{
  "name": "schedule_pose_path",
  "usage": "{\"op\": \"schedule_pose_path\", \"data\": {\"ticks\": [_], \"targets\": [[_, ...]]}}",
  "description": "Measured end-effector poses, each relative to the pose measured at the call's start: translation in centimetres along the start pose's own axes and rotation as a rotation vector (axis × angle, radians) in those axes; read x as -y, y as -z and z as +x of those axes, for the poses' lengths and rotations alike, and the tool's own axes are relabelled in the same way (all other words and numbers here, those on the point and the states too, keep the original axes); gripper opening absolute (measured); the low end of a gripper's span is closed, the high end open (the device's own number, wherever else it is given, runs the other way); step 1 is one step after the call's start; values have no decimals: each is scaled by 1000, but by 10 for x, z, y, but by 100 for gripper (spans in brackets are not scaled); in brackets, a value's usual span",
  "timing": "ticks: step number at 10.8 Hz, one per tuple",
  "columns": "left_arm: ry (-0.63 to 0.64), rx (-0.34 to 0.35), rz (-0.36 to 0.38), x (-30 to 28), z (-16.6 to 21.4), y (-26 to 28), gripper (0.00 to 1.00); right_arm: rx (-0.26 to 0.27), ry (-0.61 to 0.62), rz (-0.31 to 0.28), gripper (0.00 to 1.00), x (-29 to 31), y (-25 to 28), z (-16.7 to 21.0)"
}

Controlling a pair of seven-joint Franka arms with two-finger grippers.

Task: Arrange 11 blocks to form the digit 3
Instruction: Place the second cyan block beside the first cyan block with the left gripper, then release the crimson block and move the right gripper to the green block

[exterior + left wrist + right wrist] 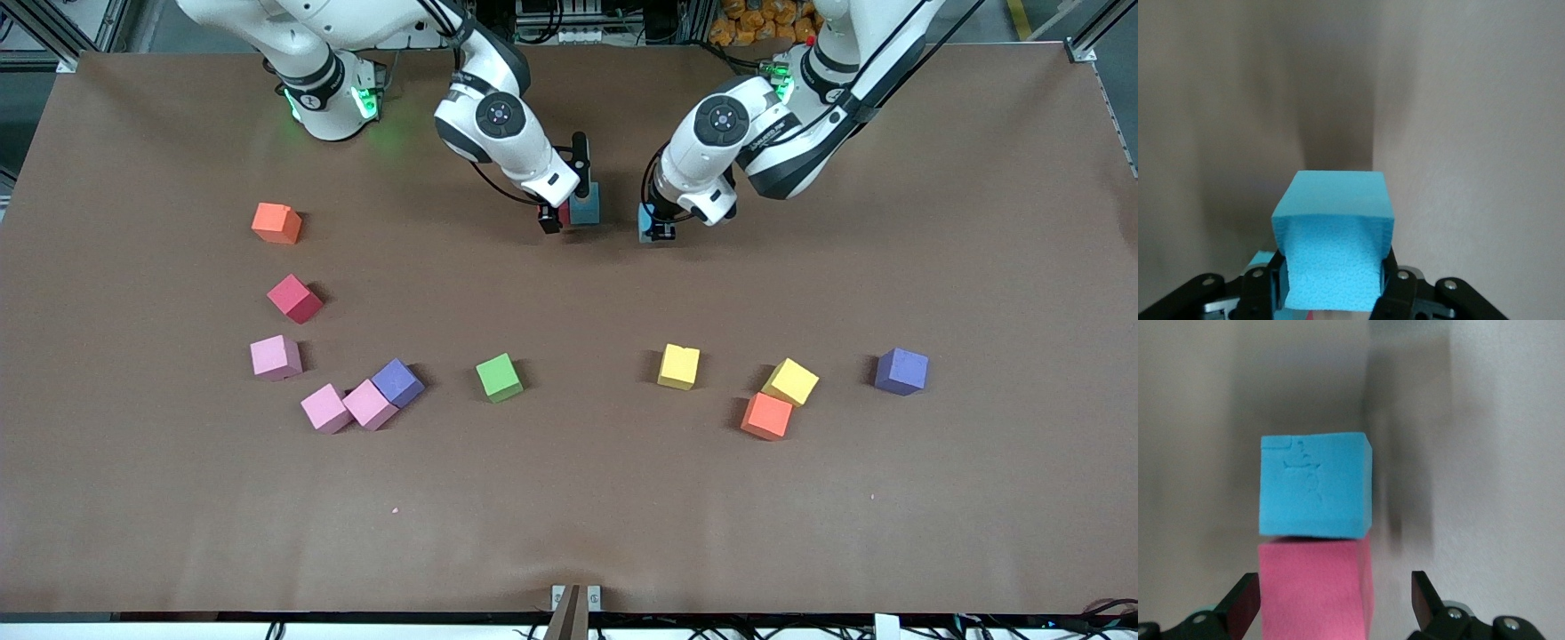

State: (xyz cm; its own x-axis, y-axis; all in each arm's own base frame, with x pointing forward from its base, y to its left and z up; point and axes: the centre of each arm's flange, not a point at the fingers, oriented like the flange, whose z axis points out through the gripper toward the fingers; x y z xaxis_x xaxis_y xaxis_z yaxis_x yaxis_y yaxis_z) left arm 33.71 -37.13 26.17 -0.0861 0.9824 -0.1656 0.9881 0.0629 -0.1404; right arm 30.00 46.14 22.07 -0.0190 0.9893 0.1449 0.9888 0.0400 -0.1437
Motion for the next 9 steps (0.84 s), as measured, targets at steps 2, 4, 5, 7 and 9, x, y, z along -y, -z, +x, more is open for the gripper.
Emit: {"op": "schedule_pose_path", "data": {"ticks": [2, 4, 5, 7, 9], "targets": [[-2, 14, 1, 21, -16, -5, 54, 57, -31, -5, 100, -4, 24, -7], [-12, 28, 0, 29, -22, -7, 54, 75, -102, 11, 100, -16, 42, -20], [-17, 35, 1, 31, -24, -8, 54, 88, -142, 13, 100, -27, 53, -31], [-33, 52, 7, 41, -27, -13, 54, 87, -254, -2, 100, -71, 81, -67], [-37, 56, 17, 44, -26, -18, 54, 73, -384, -11, 100, -129, 126, -109]]}}
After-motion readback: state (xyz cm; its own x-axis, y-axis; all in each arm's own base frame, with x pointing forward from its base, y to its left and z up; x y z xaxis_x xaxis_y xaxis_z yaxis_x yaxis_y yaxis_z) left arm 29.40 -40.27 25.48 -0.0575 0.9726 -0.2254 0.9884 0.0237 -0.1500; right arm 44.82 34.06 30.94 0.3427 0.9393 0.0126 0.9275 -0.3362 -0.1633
